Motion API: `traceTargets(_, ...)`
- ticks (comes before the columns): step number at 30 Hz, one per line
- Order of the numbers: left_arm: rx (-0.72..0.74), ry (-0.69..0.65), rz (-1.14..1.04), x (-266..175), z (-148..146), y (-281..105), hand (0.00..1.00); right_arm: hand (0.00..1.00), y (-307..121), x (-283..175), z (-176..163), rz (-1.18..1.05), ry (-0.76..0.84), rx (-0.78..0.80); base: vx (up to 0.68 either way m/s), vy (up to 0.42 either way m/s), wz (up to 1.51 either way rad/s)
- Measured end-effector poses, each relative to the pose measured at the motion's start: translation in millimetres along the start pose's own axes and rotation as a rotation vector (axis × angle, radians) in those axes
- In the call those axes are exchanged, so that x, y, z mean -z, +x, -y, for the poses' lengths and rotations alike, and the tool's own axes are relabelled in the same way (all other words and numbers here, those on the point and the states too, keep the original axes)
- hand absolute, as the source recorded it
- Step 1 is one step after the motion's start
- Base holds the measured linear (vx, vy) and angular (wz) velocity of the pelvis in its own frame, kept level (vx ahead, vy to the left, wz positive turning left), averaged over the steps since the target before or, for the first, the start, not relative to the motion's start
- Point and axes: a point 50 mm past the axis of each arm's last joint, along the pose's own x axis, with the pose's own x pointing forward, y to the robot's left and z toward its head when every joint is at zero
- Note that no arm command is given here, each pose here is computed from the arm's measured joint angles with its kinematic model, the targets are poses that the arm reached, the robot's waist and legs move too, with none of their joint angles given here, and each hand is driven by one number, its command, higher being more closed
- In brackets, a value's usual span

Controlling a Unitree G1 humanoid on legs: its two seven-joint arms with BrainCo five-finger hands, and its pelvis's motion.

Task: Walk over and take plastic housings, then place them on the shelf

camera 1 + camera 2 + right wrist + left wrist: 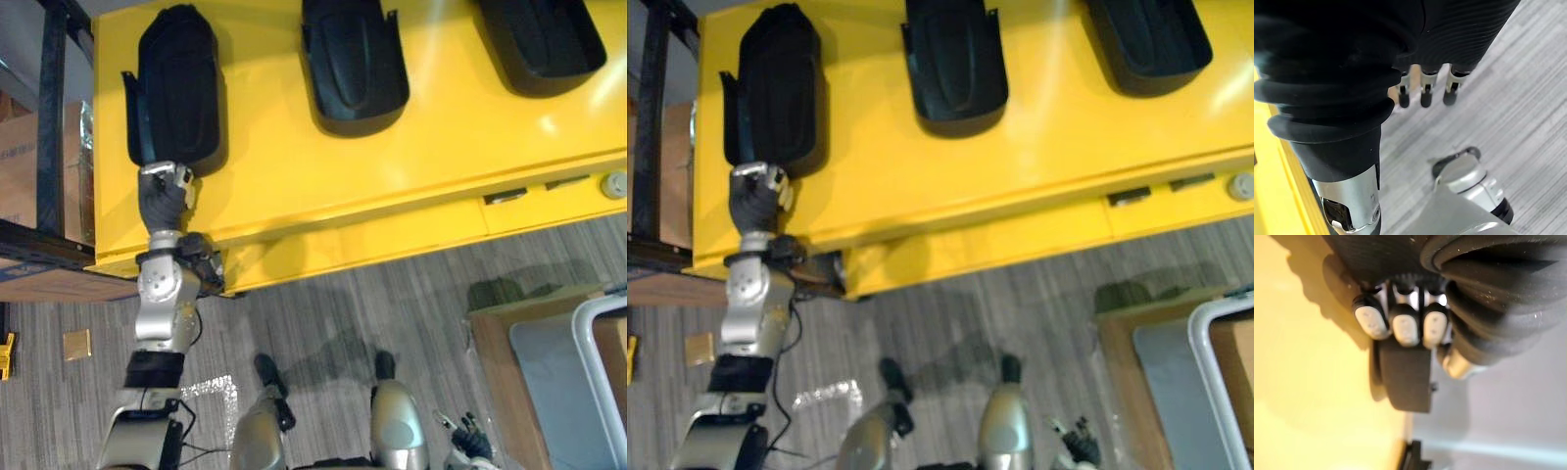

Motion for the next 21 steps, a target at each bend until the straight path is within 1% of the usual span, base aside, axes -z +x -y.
traceTargets(7, -0.052, 0.048, 0.053, -17, -7, 28, 1.00, 0.00, 1, -2, -2, 0.005, -0.002, -0.009, 0.00, 0.006, -0.02)
traceTargets(14, -0.048, 0.044, 0.057, -18, -6, 30, 1.00, 0.00, 0, -1, -4, -0.001, 0.000, -0.012, 0.00, 0.000, 0.00)
traceTargets(16, -0.040, 0.039, 0.056, -17, -7, 25, 1.00, 0.00, 0, -2, -5, 0.006, 0.002, -0.016, 0.00, 0.000, 0.00)
traceTargets(19, 0.009, 0.005, 0.050, -13, -6, -1, 1.00, 0.00, -3, 2, -4, 0.007, 0.008, -0.014, 0.03, -0.003, 0.00)
traceTargets(21, 0.030, -0.044, 0.038, -8, -1, -27, 1.00, 0.00, -4, 3, -4, 0.006, 0.017, -0.011, 0.04, -0.001, 0.06)
